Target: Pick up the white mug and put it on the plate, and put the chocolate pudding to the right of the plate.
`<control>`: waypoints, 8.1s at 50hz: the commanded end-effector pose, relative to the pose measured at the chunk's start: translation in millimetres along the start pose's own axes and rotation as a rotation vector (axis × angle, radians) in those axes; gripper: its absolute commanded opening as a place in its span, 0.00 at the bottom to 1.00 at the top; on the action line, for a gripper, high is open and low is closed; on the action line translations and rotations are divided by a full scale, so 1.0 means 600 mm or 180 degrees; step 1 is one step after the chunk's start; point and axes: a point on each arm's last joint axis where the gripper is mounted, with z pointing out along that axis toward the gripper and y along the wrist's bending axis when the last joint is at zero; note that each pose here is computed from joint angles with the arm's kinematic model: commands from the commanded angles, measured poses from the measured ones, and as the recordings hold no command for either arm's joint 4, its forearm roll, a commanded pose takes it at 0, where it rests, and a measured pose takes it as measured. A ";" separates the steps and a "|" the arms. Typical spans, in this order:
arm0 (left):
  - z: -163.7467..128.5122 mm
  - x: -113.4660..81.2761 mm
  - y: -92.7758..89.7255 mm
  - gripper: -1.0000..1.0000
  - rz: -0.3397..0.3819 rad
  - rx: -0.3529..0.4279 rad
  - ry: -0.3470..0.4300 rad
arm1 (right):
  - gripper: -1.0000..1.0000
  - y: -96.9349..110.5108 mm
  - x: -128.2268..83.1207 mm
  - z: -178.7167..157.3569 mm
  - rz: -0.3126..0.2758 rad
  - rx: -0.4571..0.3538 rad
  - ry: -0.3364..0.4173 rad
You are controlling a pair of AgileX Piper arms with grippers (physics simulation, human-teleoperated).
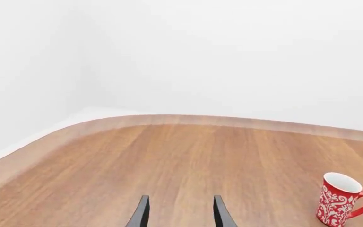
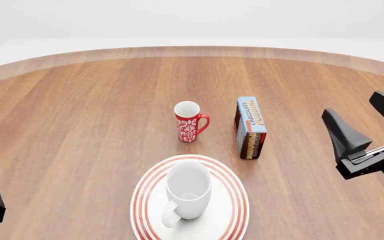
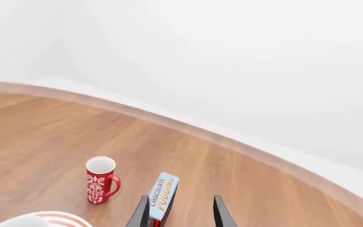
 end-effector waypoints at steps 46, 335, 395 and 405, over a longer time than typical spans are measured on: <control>0.001 0.001 0.000 1.00 0.0019 0.0011 0.0013 | 1.00 0.009 -0.033 0.156 0.0088 -0.0239 0.0402; 0.001 0.002 -0.002 1.00 -0.0031 0.0064 0.0026 | 1.00 0.036 0.226 0.415 0.1139 -0.0007 0.2101; 0.000 0.002 -0.002 1.00 -0.0008 0.0078 0.0023 | 1.00 0.047 0.258 0.418 0.1130 -0.0032 0.2257; 0.000 0.002 -0.002 1.00 -0.0008 0.0078 0.0024 | 1.00 0.048 0.263 0.419 0.1121 -0.0035 0.2276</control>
